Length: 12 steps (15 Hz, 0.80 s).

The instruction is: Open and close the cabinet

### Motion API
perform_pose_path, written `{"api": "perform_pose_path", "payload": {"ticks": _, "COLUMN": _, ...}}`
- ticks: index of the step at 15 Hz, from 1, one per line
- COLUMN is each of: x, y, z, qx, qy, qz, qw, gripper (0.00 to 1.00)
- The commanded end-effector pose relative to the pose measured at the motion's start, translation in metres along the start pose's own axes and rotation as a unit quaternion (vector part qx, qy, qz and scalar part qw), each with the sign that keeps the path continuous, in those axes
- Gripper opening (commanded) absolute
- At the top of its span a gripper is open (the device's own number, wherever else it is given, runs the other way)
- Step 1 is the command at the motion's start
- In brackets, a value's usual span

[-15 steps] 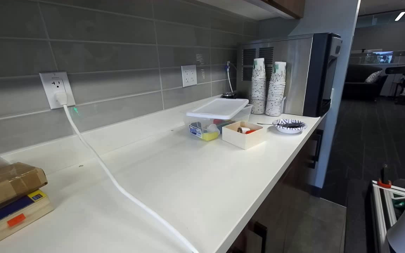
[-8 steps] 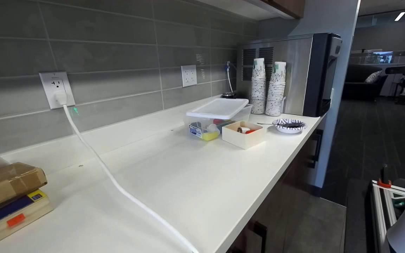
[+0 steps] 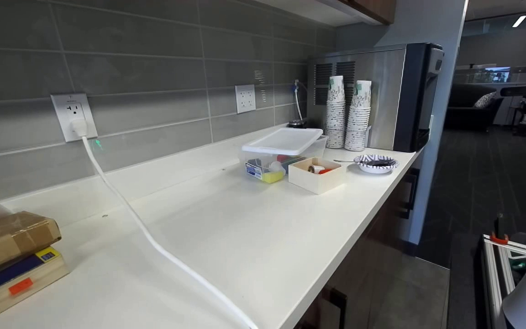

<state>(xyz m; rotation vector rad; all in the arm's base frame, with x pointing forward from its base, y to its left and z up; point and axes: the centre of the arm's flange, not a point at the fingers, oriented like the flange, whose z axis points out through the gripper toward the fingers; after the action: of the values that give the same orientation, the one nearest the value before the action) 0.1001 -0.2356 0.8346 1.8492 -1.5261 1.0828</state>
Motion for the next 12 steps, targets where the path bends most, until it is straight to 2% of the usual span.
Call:
{"api": "perform_pose_path", "payload": {"ticks": 1, "x": -0.021, "y": 0.001, "z": 0.0, "qx": -0.01, "qy": -0.014, "qz": -0.01, "qw": 0.9998, "gripper": 1.0}}
{"api": "perform_pose_path", "payload": {"ticks": 12, "x": -0.014, "y": -0.01, "z": -0.005, "qx": -0.003, "qy": 0.005, "qz": -0.018, "qw": 0.9998, "gripper": 1.0}}
